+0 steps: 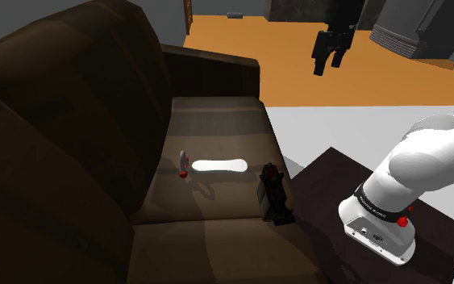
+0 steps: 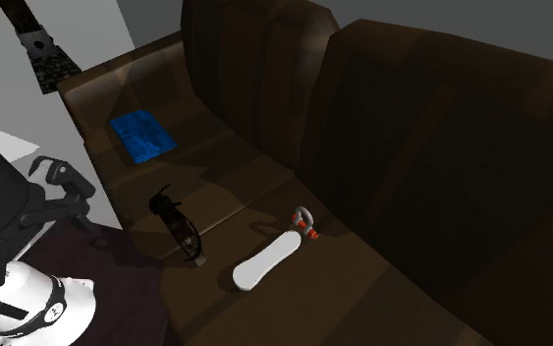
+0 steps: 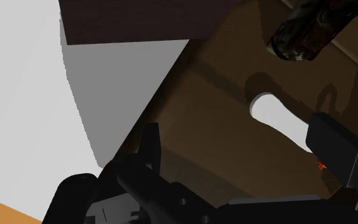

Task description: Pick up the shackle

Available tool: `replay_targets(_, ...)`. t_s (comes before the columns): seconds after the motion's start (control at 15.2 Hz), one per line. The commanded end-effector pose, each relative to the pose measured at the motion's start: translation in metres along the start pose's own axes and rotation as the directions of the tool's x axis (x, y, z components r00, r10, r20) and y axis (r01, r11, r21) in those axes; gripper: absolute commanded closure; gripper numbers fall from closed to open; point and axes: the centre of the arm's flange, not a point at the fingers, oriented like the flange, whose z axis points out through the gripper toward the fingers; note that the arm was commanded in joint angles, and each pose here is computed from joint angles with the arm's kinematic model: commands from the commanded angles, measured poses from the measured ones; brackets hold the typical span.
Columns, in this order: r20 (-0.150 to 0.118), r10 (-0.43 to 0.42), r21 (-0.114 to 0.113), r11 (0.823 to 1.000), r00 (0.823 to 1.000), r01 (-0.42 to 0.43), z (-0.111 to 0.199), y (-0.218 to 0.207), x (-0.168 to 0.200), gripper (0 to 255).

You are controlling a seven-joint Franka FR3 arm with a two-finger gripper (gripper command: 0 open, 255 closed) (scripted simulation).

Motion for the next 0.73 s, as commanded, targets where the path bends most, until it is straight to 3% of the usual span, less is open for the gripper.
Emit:
replay_targets(0.0,0.0,0.0,0.0,1.0,1.0,0.0,0.0,0.0,0.0,0)
replay_targets(0.66,-0.06,0.019,-0.051,0.998,0.998,-0.022,0.065,-0.1,0.06,0)
